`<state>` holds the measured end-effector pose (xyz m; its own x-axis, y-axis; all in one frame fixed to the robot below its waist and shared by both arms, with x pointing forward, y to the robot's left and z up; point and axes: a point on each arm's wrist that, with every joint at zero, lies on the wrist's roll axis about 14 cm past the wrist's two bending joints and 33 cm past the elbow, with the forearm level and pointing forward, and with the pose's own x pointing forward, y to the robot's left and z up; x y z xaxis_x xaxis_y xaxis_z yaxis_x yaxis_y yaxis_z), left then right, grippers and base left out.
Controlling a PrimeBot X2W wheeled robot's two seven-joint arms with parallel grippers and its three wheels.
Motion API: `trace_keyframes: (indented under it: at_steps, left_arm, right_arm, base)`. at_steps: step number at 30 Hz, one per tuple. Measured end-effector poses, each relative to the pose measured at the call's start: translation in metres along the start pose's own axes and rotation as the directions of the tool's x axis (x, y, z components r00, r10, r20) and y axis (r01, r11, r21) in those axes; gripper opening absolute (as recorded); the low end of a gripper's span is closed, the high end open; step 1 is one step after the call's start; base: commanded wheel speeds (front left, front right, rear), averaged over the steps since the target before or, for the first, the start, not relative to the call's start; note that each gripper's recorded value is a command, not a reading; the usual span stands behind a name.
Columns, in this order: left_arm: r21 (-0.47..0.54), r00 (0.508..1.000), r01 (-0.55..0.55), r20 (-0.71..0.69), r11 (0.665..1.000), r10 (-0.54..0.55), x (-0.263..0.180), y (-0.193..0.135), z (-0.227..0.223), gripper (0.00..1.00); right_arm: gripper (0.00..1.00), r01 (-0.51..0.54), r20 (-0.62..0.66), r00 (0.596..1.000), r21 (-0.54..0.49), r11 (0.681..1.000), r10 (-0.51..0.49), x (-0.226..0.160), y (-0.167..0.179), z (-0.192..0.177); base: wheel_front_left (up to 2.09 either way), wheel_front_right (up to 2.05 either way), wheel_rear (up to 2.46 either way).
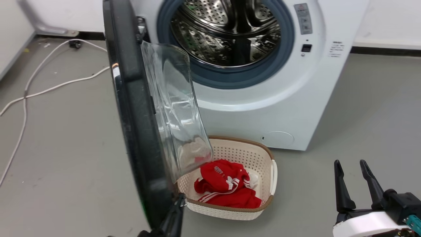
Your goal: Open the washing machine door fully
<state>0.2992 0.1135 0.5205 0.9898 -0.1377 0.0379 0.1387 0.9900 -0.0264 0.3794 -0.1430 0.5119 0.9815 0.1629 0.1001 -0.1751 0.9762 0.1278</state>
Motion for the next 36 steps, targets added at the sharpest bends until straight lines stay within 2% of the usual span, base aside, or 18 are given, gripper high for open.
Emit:
trace_keyframes:
  at_steps: [7,13,22,29,36]
  left_arm:
    - [0.034,0.985,-0.171,0.01,0.985,0.171,-0.022,0.042,0.005,0.0]
    - [0.084,0.952,-0.305,0.011,0.949,0.305,-0.039,0.09,0.005,0.0]
    - [0.123,0.881,-0.471,0.018,0.873,0.473,-0.04,0.169,0.006,0.0]
    - [0.143,0.823,-0.566,0.04,0.812,0.566,-0.033,0.233,0.013,0.0]
    - [0.137,0.757,-0.652,0.057,0.746,0.651,-0.029,0.284,0.017,0.0]
  right_arm:
    - [1.0,-0.052,-0.016,0.998,0.01,0.999,0.052,0.008,0.017,-0.005]
    - [1.0,-0.109,-0.02,0.994,0.018,0.994,0.109,0.019,0.035,-0.007]
    - [1.0,-0.132,-0.032,0.991,0.028,0.991,0.133,0.03,0.043,-0.012]
    - [1.0,-0.108,-0.045,0.993,0.014,0.994,0.108,0.031,0.034,-0.015]
    - [1.0,-0.075,-0.048,0.996,0.008,0.997,0.075,0.029,0.022,-0.015]
  base:
    - [0.0,0.0,0.0]
    - [0.0,0.0,0.0]
    - [0.0,0.0,0.0]
    - [0.0,0.0,0.0]
    - [0.0,0.0,0.0]
